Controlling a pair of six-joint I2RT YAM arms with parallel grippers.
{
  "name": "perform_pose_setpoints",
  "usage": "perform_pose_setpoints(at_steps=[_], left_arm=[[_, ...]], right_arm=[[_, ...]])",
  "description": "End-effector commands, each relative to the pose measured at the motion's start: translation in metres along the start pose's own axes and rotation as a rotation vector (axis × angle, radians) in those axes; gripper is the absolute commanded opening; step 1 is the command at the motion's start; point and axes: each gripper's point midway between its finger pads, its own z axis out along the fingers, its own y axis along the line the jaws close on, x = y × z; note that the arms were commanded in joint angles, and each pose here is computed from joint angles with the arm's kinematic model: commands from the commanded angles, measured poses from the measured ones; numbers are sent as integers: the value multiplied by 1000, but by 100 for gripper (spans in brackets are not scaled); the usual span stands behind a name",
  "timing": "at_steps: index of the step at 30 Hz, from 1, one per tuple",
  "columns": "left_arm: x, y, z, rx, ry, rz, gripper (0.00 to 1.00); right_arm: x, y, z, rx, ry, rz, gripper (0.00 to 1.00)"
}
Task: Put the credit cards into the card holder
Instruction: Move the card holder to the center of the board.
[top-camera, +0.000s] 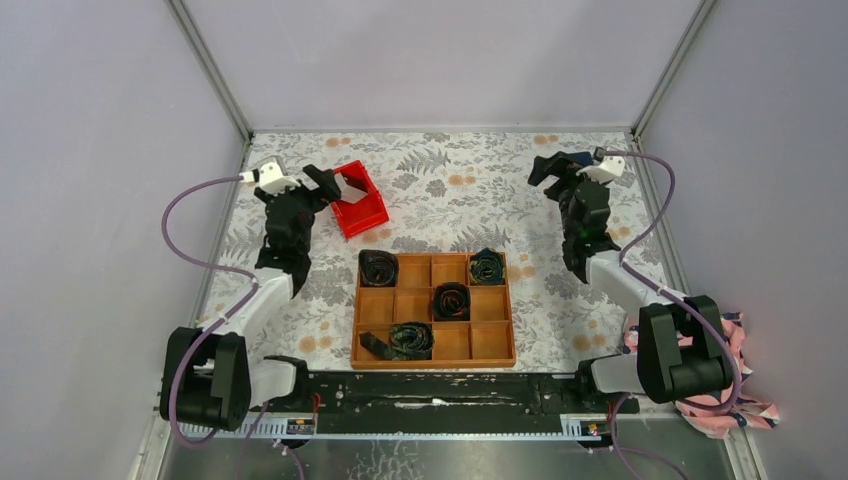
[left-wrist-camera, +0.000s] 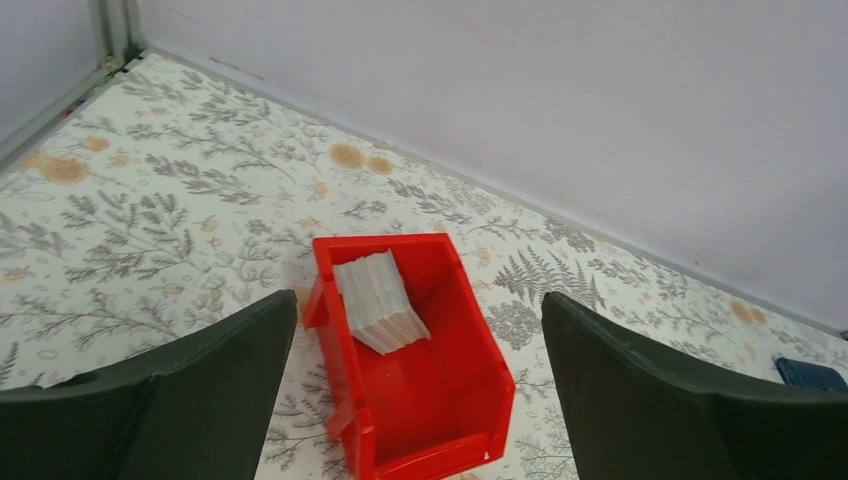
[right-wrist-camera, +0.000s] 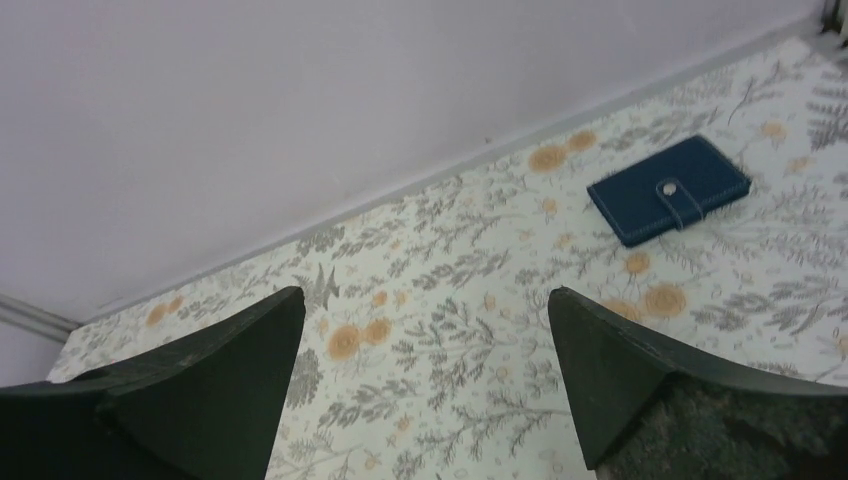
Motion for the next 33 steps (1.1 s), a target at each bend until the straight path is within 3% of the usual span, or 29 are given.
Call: perform_pose_setpoints(at_steps=[1, 8, 14, 19, 27, 33], left_arm=[[-11, -39, 8, 103, 7, -16, 100], [-5, -103, 25, 221, 79, 84, 100], [32, -164, 42, 304, 215, 193, 100], [77, -206, 57, 358, 329, 229, 100], [146, -240, 77, 470, 481, 164, 100], [171, -255, 87, 514, 520, 145, 100]], right_arm=[[-48, 0, 17, 116, -178, -92, 99], [-28, 33, 46, -59, -96, -146, 95], [-7, -16, 84, 177, 53, -44, 86], [1, -70, 103, 399, 131, -39, 88], [16, -109, 129, 552, 201, -47, 90], [37, -129, 152, 617, 269, -63, 91]])
